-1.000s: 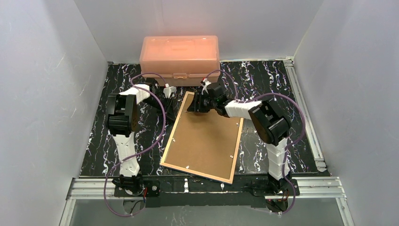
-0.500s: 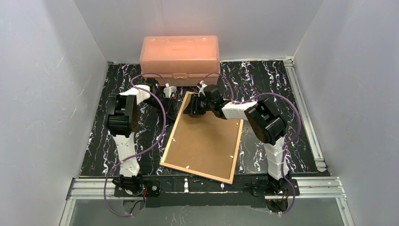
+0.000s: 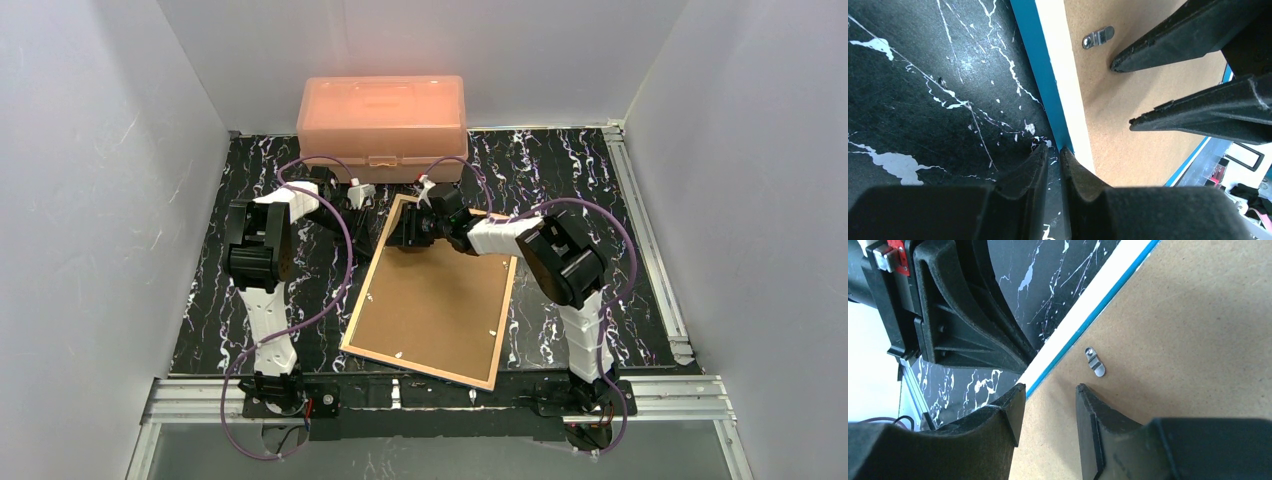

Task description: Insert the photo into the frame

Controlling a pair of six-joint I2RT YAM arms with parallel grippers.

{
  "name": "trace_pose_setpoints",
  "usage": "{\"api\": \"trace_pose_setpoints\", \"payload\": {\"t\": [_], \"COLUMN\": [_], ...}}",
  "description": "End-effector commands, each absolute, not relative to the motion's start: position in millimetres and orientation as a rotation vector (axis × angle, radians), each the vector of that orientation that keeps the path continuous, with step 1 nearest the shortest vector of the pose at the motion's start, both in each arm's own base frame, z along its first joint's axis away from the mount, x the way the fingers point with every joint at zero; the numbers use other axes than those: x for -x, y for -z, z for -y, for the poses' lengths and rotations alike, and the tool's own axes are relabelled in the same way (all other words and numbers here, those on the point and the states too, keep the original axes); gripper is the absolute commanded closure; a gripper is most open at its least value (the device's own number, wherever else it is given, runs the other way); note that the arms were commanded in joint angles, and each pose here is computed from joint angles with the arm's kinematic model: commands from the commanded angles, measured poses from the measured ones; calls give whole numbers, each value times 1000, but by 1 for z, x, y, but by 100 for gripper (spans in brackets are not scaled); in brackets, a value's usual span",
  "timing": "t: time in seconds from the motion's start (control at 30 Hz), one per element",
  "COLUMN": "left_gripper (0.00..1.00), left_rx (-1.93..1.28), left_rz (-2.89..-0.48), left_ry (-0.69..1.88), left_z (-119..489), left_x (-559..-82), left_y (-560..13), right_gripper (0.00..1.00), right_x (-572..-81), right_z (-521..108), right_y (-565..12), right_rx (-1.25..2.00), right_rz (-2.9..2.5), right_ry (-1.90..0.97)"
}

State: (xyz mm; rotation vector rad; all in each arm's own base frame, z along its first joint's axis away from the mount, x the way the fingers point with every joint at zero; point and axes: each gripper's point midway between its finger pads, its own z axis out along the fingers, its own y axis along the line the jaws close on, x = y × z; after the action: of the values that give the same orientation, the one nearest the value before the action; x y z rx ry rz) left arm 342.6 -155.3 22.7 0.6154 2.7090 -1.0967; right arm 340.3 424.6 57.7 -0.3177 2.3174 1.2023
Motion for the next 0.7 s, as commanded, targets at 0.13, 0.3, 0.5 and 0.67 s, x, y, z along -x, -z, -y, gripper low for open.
{"api": "trace_pose_setpoints", "payload": {"t": [0.13, 0.3, 0.5, 0.67], "left_gripper": [86, 87, 87, 87], "left_rx": [-655, -667, -682, -693], "left_rz": [-2701, -2699, -2694, -2687], "left_ry": [1093, 1106, 1107, 1113], "left_z": [156, 157, 158, 160], "left_x": [-331, -327, -325, -324], "left_y": [-33, -34, -35, -36], "right_gripper": [51, 51, 51, 51], "right_x": [-360, -368, -375, -378], "right_z": [-424, -423, -421, -420], "right_y": [-53, -54, -55, -56], "right_rx": [324, 324, 358, 368], "right_rz": [-2292, -2281, -2281, -2277], "right_ry": [-1161, -1134, -1084, -1078]}}
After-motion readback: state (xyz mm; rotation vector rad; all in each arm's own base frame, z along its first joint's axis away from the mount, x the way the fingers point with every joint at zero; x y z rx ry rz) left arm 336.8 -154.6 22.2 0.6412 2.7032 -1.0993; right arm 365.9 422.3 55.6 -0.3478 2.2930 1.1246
